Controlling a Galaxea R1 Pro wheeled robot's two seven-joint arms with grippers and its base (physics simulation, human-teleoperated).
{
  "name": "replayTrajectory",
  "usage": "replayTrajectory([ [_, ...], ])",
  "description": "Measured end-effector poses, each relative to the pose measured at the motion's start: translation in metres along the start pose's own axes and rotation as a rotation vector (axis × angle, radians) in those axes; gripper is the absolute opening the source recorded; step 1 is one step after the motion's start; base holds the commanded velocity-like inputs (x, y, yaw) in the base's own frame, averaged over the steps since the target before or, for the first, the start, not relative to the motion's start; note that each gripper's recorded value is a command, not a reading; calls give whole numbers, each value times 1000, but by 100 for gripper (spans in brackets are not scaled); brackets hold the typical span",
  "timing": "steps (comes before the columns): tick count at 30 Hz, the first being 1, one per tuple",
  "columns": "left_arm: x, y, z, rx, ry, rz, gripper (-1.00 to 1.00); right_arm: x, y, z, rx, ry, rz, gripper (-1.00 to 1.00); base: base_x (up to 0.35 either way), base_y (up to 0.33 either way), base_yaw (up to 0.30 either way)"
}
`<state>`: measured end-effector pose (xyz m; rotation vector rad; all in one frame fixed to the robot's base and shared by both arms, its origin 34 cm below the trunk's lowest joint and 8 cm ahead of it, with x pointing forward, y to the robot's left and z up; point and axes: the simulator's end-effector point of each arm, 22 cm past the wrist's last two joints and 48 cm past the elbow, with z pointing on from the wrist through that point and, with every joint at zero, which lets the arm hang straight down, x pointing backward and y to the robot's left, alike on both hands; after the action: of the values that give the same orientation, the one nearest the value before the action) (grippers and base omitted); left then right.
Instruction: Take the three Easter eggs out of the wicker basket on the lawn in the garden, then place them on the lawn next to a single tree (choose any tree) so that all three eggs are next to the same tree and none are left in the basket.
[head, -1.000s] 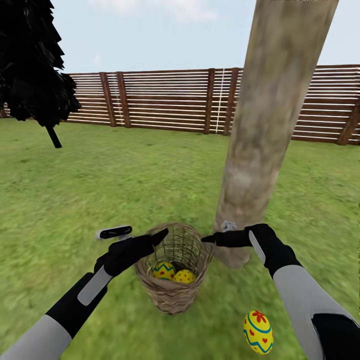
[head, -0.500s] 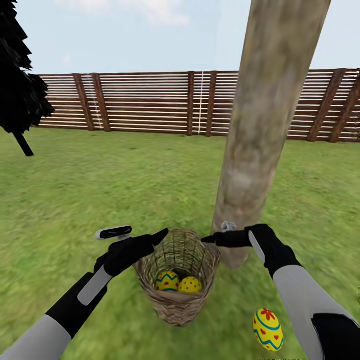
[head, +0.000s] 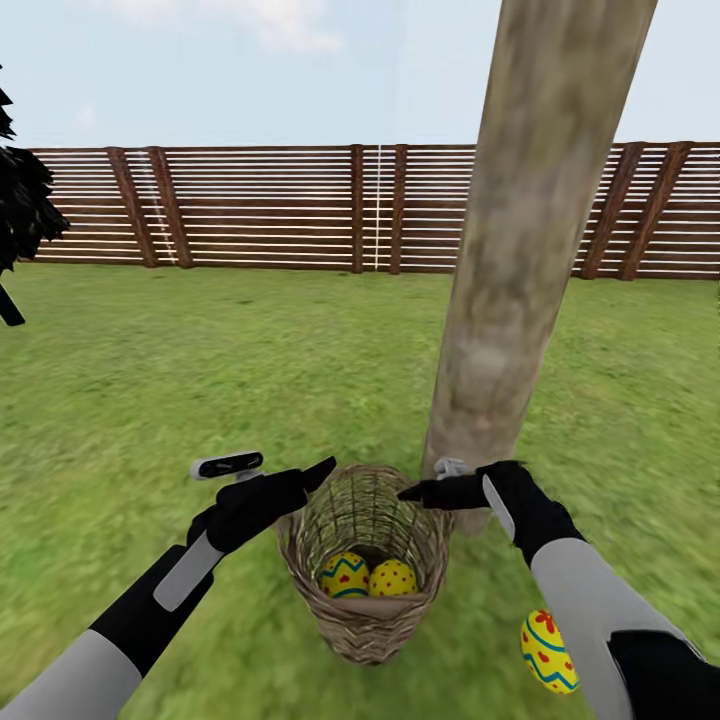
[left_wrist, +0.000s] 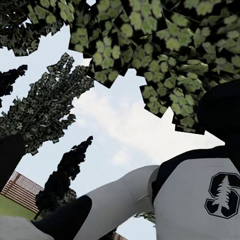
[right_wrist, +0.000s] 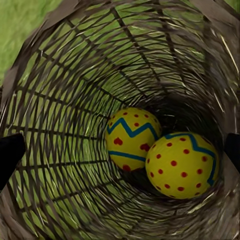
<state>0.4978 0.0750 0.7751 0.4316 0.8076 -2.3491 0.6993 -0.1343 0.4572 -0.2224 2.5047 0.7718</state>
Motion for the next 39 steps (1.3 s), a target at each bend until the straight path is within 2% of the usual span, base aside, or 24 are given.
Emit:
replayTrajectory([
  [2,0,0,0,-1,0,0,100,9,8,12,22,13,-1,100,1,6,-3],
  [7,0,0,-1,-2,0,0,100,14,21,21,37,29,-17,100,0,1,-1],
  [8,0,0,-1,-2,0,-1,100,14,17,22,64,32,-22,100,0,0,0],
  [9,0,0,-1,-3,1,-1,100,13,8,24,144,33,-30,100,0,0,0],
  [10,0,0,-1,-3,1,0,100,12,6,25,167,33,-32,100,0,0,0],
  [12,-2,-1,-5,-15,6,3,100,10,4,27,271,42,-37,100,0,0,0],
  [13,-4,-5,-11,-20,14,7,100,4,5,23,356,48,-57,100,0,0,0],
  [14,-5,-9,-13,-10,16,9,100,0,8,20,393,53,-87,100,0,0,0],
  [16,-5,-16,-15,18,18,9,100,-2,19,21,425,78,-158,100,10,14,0],
  [17,-6,-17,-15,17,19,9,100,0,26,22,435,96,-194,100,67,102,0],
  [19,-6,-17,-16,15,20,11,100,0,31,23,449,111,-225,100,124,200,0],
  [23,-12,-20,-19,9,16,26,100,-4,30,20,469,113,-239,100,156,265,0],
  [26,-13,-21,-19,10,14,27,100,-1,32,22,458,117,-228,100,163,290,0],
  [29,-13,-21,-19,11,14,28,100,1,41,26,412,117,-195,100,164,296,0],
  [33,-13,-21,-19,11,14,28,100,5,42,28,400,125,-181,100,162,295,0],
  [39,-13,-20,-20,8,14,30,100,11,38,30,398,135,-175,100,36,65,0],
])
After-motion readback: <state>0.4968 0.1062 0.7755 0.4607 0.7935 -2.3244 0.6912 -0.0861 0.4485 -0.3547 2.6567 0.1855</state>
